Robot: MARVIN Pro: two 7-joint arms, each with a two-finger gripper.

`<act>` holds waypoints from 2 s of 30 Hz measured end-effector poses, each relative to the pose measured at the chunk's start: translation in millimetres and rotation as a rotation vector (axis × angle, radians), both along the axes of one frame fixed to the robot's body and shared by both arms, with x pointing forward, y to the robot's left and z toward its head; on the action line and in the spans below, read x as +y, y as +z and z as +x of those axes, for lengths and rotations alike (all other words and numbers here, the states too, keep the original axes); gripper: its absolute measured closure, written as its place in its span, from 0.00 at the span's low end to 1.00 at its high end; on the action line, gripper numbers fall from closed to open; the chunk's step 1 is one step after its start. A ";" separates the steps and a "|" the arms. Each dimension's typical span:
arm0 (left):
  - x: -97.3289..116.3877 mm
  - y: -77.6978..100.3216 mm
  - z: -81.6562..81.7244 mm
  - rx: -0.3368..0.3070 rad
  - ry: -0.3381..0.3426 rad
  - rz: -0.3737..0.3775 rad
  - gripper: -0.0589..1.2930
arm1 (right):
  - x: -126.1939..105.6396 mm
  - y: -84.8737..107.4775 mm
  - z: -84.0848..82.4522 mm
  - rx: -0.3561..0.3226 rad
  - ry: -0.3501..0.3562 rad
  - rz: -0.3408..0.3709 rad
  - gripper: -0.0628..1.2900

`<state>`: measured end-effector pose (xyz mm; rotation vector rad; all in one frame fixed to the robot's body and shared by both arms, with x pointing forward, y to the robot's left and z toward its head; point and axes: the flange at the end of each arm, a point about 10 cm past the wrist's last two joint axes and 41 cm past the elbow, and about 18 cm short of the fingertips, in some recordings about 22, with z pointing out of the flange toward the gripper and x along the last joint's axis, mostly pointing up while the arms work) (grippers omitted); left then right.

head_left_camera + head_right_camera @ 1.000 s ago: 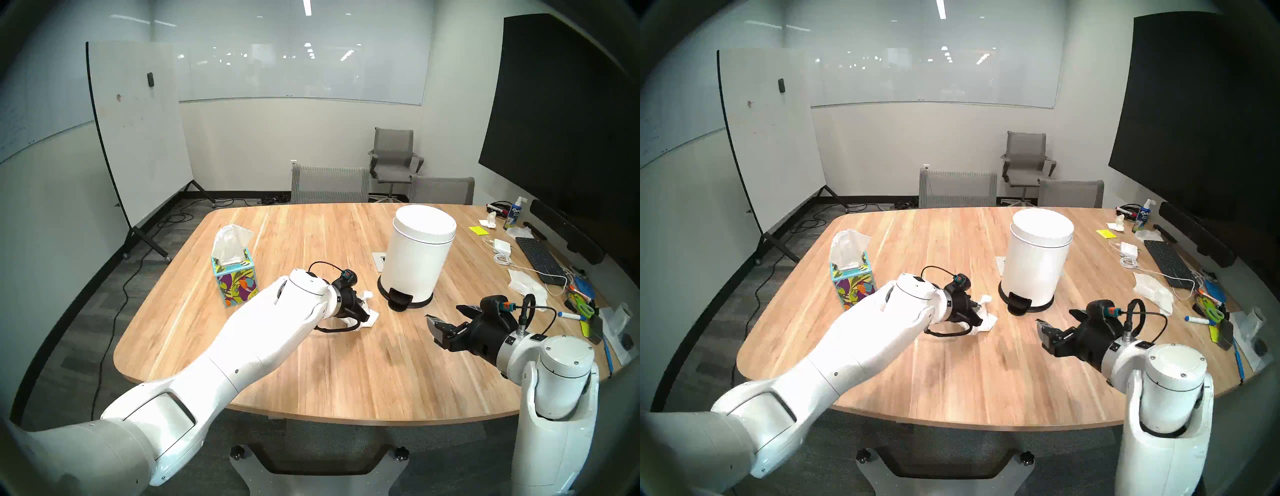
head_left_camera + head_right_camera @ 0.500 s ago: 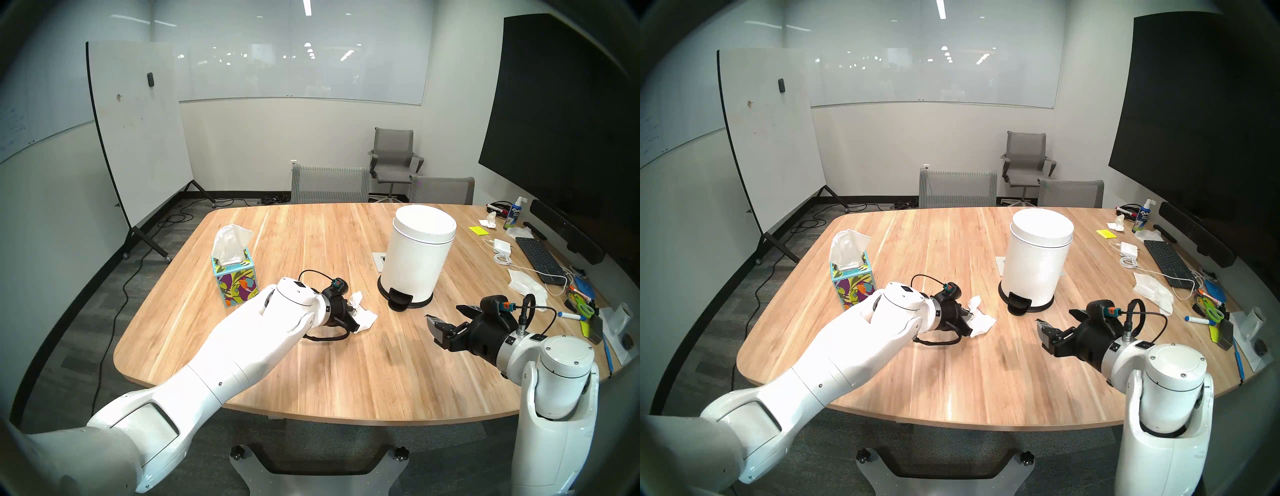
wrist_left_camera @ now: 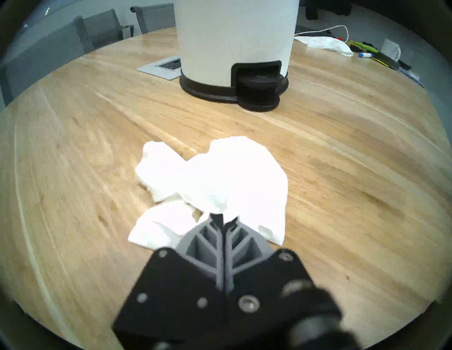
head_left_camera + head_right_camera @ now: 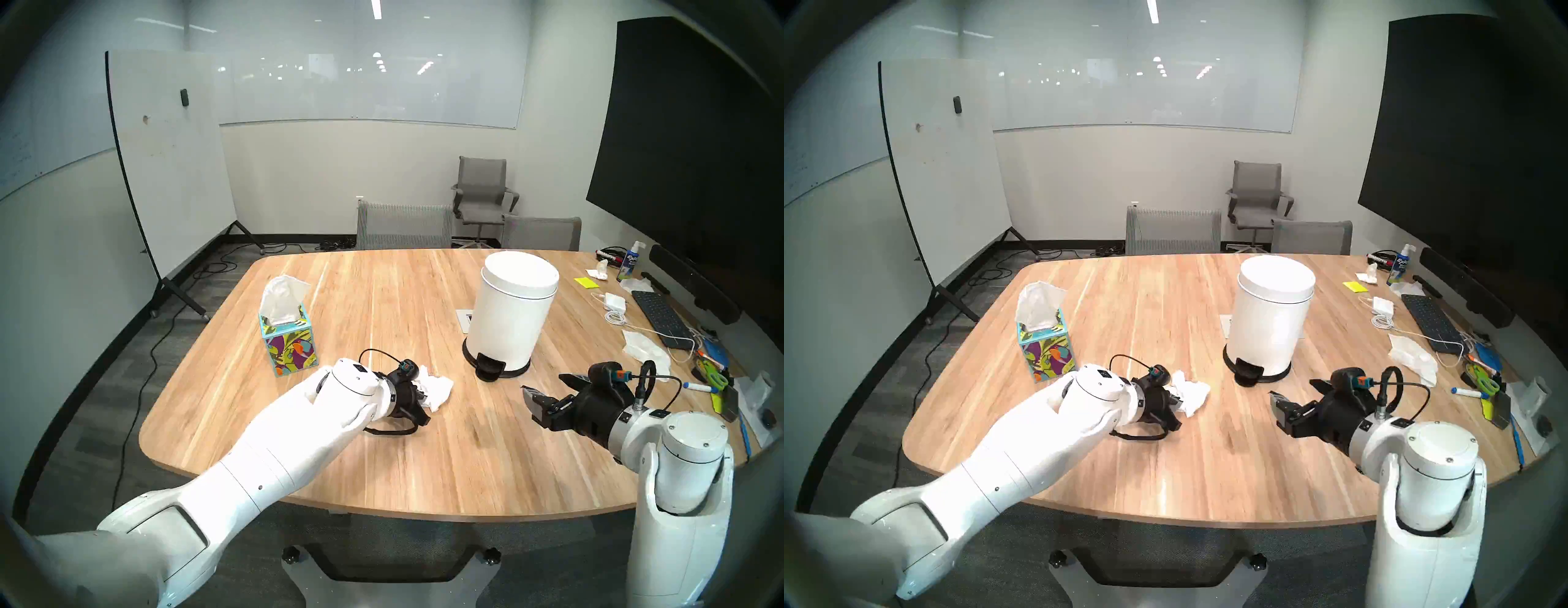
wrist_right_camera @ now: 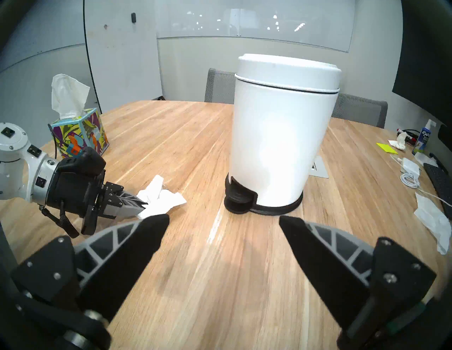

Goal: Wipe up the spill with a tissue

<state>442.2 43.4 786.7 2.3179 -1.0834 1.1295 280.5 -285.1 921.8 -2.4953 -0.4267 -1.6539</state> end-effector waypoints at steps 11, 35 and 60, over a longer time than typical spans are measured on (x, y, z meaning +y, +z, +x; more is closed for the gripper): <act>-21.4 -7.2 10.5 -0.049 0.010 -0.007 0.97 | 0.0 0.0 0.0 0.000 0.000 0.000 0.05; -34.1 -6.9 43.3 -0.029 0.033 -0.042 0.97 | 0.0 0.0 0.0 0.000 0.000 0.000 0.05; 50.4 -0.4 31.7 -0.019 0.020 -0.013 0.97 | 0.0 -0.1 0.0 0.000 0.000 0.000 0.05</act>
